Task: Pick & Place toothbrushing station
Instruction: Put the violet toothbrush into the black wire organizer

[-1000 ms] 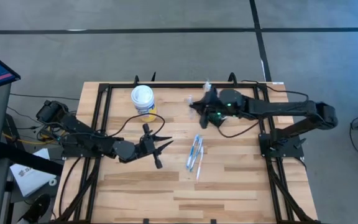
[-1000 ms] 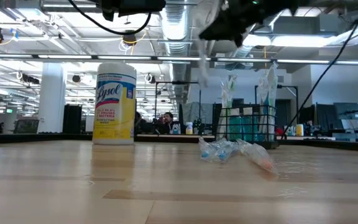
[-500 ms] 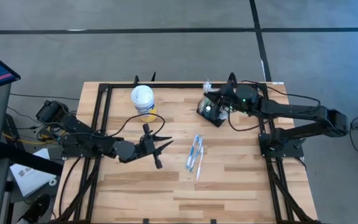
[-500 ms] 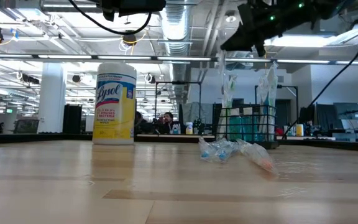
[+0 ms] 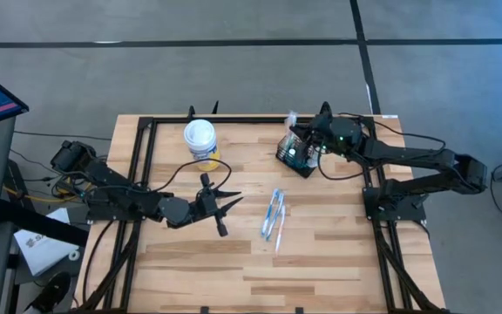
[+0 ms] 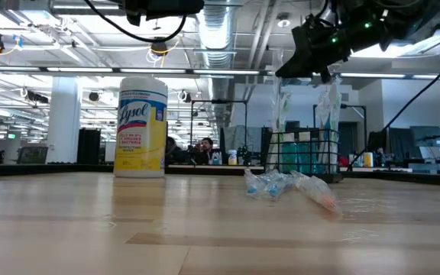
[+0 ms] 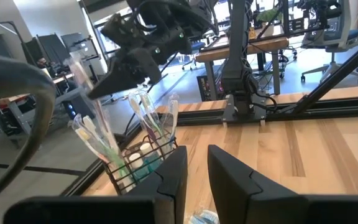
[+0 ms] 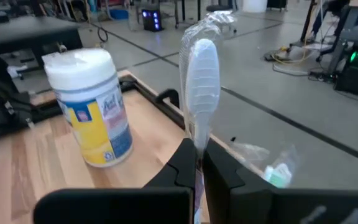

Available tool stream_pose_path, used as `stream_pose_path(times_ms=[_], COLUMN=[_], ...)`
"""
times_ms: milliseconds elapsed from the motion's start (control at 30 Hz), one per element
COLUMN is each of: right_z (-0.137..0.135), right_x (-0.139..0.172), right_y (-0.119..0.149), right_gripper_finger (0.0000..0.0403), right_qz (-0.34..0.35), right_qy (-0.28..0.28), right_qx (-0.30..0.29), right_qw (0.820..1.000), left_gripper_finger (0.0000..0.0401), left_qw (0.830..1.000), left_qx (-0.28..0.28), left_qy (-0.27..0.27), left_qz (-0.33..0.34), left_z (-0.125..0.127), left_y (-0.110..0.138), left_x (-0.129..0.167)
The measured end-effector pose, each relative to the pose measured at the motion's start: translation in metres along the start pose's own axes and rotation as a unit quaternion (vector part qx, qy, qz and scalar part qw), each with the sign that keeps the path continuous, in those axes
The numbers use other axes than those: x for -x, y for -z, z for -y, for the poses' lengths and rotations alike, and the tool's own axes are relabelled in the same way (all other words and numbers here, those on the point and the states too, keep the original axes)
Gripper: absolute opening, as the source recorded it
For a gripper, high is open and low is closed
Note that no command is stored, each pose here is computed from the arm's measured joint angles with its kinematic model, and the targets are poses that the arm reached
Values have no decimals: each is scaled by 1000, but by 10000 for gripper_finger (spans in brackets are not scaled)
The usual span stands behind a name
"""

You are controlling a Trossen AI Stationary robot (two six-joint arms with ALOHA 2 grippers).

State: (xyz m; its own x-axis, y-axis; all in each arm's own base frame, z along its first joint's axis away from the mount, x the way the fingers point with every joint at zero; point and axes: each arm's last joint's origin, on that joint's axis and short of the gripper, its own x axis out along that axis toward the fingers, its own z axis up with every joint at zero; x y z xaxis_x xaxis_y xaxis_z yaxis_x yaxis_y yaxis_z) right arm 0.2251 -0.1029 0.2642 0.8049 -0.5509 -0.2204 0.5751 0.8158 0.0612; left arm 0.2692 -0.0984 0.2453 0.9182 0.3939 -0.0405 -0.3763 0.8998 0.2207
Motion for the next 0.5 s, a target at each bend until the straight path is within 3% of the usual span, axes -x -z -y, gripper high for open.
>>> stream_pose_path(times_ms=[500], right_z=[4], right_x=[-19], right_y=[29], right_gripper_finger=[2], right_qz=[-4], right_qy=[8], right_qx=[-15], right_qw=[1000], left_gripper_finger=[57], left_qw=[1000], left_qx=[0], left_qy=[0], left_qz=[0], left_z=[0], left_y=[0], left_x=[0])
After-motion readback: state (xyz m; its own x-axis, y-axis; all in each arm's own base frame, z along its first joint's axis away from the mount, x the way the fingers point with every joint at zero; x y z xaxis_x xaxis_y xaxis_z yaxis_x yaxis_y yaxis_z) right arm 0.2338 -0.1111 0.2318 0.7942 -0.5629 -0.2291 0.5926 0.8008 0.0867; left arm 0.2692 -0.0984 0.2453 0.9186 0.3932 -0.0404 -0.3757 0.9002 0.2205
